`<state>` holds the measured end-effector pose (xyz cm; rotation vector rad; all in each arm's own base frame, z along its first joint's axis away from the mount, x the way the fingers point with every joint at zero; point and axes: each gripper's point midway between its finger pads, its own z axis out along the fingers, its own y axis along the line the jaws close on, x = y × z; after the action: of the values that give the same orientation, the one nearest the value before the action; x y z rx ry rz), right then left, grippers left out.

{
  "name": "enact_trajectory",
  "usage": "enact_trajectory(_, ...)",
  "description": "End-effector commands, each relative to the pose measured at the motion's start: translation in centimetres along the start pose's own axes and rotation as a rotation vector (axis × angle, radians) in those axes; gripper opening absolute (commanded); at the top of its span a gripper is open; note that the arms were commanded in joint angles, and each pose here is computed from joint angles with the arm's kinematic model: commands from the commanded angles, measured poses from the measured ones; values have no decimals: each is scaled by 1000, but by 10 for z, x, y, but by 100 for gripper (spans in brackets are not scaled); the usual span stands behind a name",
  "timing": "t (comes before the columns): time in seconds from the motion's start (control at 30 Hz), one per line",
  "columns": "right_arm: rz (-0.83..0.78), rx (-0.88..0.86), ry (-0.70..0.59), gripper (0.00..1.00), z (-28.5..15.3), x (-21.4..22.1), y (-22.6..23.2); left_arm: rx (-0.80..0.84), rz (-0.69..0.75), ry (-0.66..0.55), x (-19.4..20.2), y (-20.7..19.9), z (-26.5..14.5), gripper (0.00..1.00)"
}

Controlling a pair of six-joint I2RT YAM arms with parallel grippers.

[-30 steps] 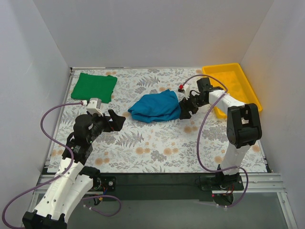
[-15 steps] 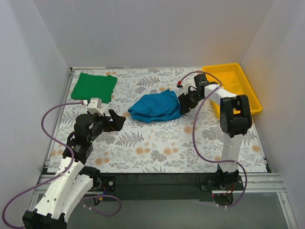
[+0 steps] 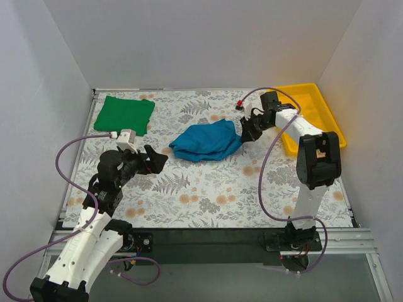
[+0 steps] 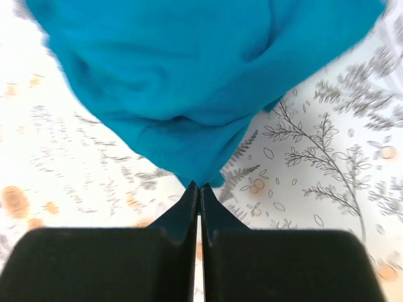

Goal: Fold and stack the t-shirts
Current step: Flatten the tshirt out

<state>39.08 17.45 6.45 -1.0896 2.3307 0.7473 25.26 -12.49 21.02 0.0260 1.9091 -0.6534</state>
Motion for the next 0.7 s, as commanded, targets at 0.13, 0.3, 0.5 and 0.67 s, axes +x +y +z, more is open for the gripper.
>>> enact_trajectory(0.13,-294,-64,-328,1,-119,-93,90,274,33,44,9,-44,-4,87)
enact_trajectory(0.3,-422,-80,-480,1,-176,-123,139,365,10,58,9,-61,-6,84)
enact_trajectory(0.5,-443,-156,-560,1,-203,-129,175,476,24,-12,-15,-93,-11,84)
enact_trajectory(0.67,-421,-190,-581,1,-203,-124,185,563,95,-8,-25,-140,0,84)
